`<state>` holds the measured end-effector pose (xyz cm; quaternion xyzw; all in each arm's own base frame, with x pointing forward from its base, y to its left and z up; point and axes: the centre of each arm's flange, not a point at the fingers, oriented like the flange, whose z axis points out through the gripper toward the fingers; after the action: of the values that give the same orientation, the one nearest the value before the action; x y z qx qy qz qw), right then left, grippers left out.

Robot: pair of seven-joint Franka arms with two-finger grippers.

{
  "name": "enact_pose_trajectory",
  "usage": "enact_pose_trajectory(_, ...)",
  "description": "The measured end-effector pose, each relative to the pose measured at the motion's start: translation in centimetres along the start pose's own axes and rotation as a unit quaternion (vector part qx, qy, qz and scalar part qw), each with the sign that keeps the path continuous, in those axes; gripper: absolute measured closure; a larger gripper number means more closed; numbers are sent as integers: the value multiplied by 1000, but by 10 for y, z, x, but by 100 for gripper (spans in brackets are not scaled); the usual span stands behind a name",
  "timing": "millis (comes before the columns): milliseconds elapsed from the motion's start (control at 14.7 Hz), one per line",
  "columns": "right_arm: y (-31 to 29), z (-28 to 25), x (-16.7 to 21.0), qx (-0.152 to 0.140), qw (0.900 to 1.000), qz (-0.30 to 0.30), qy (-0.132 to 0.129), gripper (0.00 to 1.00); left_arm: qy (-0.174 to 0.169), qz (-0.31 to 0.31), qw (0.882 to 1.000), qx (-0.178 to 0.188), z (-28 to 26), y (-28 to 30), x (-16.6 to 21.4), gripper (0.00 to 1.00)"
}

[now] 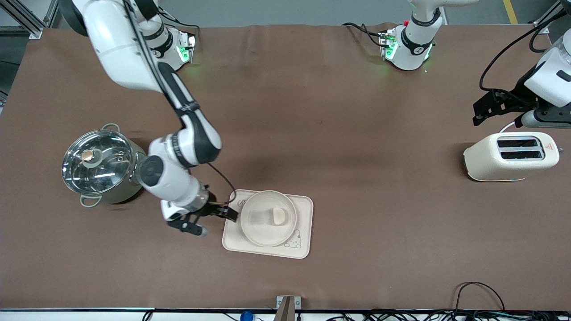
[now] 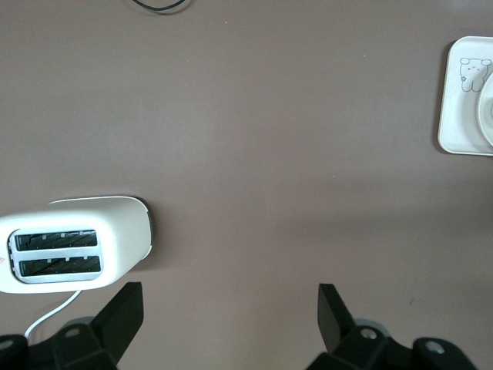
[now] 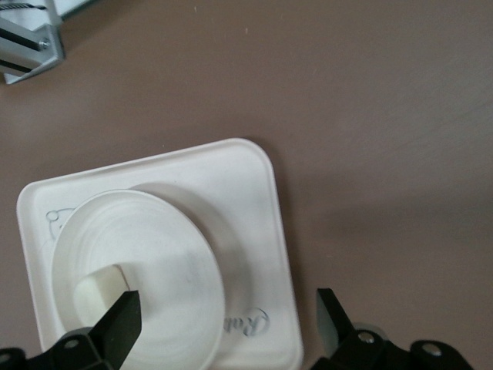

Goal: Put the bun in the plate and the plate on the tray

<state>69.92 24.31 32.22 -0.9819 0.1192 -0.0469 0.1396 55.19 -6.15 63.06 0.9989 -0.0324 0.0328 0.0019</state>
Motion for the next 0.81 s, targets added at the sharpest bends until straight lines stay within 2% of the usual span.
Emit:
enact_pose_trajectory(136,27,-71,16,-6,999,-39,-12,0,0,0,1000,0,0,0,0,0)
enact_pose_trajectory(204,44,-107,22,-18,998,-58,-10,0,0,0,1000,0,0,0,0,0)
enact_pose_trajectory(340,81,-173,29,-63,994,-88,-2,0,0,0,1000,0,-1,0,0,0)
enact_pose_trajectory(407,100,-202,28,-77,992,-96,-7,0,0,0,1000,0,-1,0,0,0)
enact_pose_trajectory(611,145,-277,10,-96,989,-103,-45,0,0,0,1000,0,-1,0,0,0)
enact_pose_trajectory(815,176,-346,-20,-106,986,-107,-66,0,0,0,1000,0,-2,0,0,0)
